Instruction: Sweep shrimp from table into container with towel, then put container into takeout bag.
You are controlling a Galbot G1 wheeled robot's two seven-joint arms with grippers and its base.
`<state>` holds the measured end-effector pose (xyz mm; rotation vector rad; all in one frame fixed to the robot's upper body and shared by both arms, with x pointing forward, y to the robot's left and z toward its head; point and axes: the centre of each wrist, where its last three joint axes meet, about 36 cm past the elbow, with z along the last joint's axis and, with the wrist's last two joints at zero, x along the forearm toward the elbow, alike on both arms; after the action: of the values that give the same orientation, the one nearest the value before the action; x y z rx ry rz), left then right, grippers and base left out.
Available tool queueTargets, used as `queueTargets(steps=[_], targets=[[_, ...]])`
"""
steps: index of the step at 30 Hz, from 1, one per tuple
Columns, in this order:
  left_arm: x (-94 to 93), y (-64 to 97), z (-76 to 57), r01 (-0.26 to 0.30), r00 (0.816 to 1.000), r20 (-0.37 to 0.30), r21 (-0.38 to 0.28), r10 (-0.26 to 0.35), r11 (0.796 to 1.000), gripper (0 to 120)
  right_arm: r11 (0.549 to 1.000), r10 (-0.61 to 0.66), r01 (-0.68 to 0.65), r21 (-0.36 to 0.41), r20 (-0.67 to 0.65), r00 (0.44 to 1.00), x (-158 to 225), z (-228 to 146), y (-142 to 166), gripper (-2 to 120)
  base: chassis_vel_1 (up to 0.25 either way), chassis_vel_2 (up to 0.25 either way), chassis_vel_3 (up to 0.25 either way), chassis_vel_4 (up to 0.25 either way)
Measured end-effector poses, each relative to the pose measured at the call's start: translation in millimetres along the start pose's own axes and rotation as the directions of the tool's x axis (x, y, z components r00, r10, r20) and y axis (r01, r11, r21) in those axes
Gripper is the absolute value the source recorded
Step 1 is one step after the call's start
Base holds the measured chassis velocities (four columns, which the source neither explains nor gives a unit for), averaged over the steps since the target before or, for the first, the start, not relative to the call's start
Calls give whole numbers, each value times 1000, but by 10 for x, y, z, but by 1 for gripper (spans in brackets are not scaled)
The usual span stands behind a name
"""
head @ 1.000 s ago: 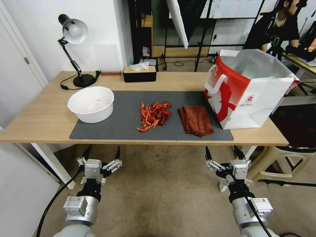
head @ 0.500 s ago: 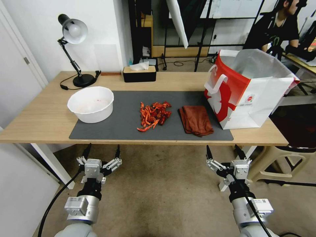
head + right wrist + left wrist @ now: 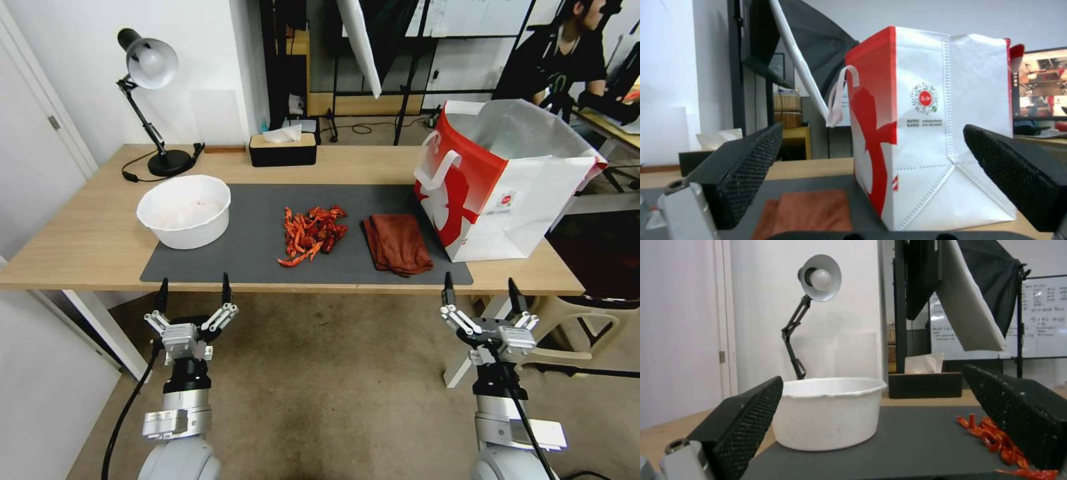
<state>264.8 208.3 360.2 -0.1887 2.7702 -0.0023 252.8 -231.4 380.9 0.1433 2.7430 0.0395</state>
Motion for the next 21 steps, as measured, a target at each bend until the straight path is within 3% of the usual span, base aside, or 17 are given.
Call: queueTargets(steps=[14, 21], targets=[[-11, 14, 52, -11, 1000, 5, -24, 11, 1000, 100, 1000, -4, 4, -6, -9, 1000, -3, 36, -9, 100, 0, 0, 0, 0], [-193, 103, 80, -32, 999, 8, -31, 32, 999, 100, 1000, -13, 13, -5, -10, 1000, 4, 32, -23, 100, 0, 0, 0, 0]])
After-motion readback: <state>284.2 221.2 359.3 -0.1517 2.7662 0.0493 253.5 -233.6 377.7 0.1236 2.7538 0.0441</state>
